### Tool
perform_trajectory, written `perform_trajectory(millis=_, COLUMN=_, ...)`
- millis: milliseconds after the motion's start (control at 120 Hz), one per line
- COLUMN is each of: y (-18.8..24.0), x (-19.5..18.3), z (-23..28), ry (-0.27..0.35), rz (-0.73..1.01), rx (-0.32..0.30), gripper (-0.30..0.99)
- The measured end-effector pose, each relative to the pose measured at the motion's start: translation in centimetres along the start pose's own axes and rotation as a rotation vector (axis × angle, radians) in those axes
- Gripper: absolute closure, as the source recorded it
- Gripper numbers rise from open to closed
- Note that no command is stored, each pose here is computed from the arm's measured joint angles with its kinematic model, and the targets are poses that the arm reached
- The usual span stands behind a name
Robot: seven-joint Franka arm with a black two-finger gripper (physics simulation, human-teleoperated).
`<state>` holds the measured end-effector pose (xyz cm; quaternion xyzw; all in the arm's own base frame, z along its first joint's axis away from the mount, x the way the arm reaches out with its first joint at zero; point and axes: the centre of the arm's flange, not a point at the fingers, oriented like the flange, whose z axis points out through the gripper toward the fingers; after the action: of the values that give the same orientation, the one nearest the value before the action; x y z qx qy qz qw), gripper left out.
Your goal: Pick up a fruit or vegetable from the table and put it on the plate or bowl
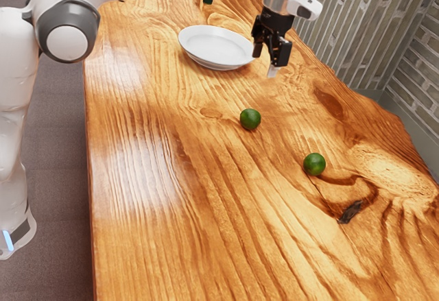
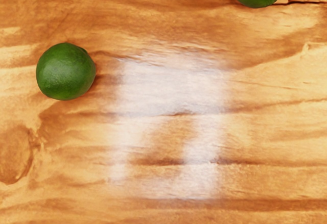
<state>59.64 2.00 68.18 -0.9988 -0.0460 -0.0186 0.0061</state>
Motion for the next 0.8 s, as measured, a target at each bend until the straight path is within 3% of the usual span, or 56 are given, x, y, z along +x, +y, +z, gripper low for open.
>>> perform_trajectory(millis=350, y=1.3, x=0.4, z=-0.1, ry=0.033, rz=0.01, rx=-0.004, gripper=0.0)
perform_trajectory(millis=617, y=2.3, x=4.4, z=5.7, ry=0.019, rz=0.025, rx=0.003, gripper=0.0)
perform_trajectory(millis=800, y=-0.4, x=6.6, z=9.6, ry=-0.01, rz=0.005, rx=0.028, gripper=0.0)
